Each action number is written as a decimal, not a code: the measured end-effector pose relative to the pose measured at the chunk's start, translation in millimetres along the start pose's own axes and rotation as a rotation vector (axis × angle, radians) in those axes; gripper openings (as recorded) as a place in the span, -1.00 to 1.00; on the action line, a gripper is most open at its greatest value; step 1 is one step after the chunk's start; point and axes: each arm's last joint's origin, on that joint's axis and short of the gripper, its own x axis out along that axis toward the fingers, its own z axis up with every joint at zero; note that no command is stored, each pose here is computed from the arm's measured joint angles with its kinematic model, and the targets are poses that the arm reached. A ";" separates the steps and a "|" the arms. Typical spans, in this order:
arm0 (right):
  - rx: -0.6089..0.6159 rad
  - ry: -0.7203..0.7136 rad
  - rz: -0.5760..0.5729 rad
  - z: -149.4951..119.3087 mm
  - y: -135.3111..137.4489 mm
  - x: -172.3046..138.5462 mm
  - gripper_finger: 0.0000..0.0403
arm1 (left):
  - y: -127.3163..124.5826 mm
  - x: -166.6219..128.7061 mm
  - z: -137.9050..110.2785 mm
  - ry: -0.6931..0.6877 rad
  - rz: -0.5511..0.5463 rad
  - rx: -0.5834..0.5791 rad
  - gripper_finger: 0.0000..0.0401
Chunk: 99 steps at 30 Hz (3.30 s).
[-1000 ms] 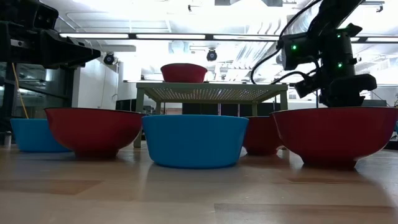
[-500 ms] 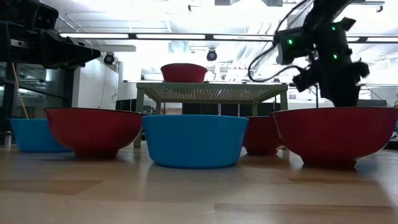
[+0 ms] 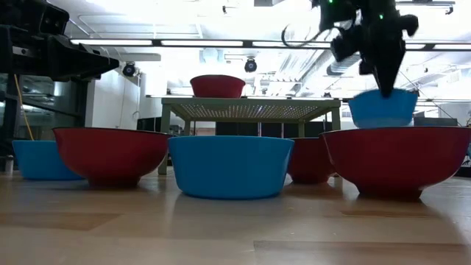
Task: Pick & Place Mini bowls
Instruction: Put the light blue bowl on the shelf, then stack the light blue bowl on the light blue bowl on the shelf
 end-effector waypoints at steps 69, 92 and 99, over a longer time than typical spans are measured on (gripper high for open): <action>-1.175 -0.273 -0.356 74.6 1.5 -21.6 -1.00 | 0.0 0.0 0.0 0.000 0.000 0.000 -0.38; -1.150 -0.294 -0.349 75.7 2.0 -22.0 -0.87 | 0.0 0.0 0.0 0.000 0.000 0.000 -0.38; -1.149 -0.296 -0.348 75.9 2.1 -22.1 -0.74 | 0.0 0.0 0.0 0.000 0.000 0.000 -0.38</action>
